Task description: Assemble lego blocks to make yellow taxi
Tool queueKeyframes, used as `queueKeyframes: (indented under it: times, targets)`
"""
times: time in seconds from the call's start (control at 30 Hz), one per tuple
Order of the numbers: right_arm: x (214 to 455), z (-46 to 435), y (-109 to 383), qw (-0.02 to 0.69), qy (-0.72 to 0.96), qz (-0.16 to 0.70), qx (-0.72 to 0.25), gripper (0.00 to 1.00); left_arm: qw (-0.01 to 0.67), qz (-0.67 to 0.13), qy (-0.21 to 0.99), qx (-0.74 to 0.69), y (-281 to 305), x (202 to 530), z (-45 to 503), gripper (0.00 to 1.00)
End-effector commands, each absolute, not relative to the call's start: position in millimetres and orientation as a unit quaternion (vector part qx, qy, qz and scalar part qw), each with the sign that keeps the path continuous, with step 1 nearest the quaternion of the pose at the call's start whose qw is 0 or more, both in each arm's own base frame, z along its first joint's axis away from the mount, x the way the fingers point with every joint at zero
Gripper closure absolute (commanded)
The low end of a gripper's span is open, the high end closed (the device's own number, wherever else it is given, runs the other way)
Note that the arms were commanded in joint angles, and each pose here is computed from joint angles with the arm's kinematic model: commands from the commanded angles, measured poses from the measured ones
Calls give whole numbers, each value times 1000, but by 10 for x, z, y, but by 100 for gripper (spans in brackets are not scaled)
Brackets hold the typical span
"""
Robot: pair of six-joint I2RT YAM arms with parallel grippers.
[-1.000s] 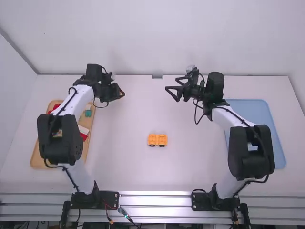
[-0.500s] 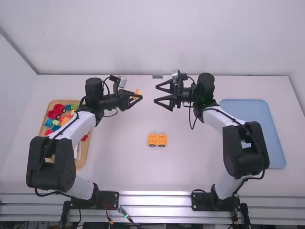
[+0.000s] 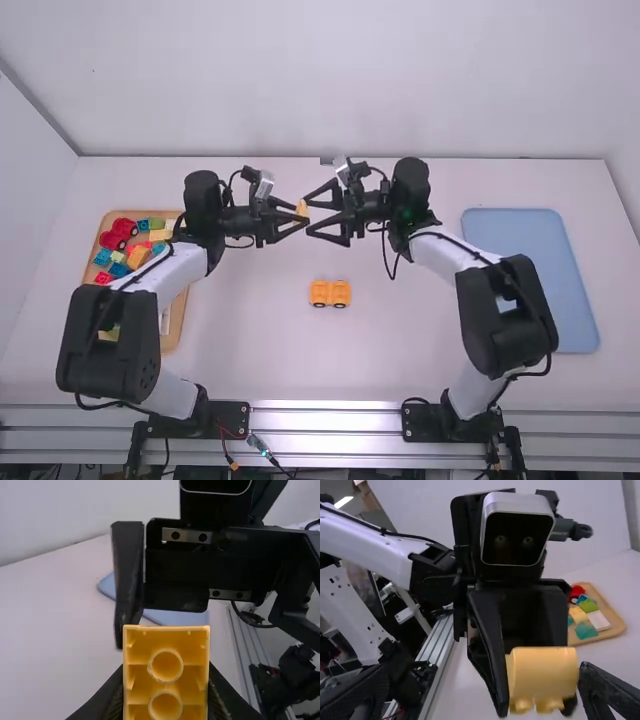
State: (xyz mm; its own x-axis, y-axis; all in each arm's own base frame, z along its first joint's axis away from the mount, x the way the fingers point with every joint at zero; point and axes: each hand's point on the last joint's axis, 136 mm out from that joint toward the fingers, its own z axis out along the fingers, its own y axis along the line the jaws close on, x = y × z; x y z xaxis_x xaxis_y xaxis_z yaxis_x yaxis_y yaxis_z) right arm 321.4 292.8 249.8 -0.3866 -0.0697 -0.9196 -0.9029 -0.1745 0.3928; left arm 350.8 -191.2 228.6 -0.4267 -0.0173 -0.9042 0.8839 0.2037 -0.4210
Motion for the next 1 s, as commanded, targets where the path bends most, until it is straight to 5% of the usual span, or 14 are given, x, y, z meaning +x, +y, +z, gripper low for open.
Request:
queueKeyframes:
  times: [0.0,0.53,0.97]
  targets:
    - [3233,2519,2934,343,540,621,-454,6,411,-546,641,349,-1971,3418,2258,98]
    - [3244,2510,2932,349,537,617,-457,44,410,-556,615,381,-1982,3302,2287,98]
    - [3233,2508,2952,348,537,618,-457,55,413,-554,613,384,-1984,3301,2287,98]
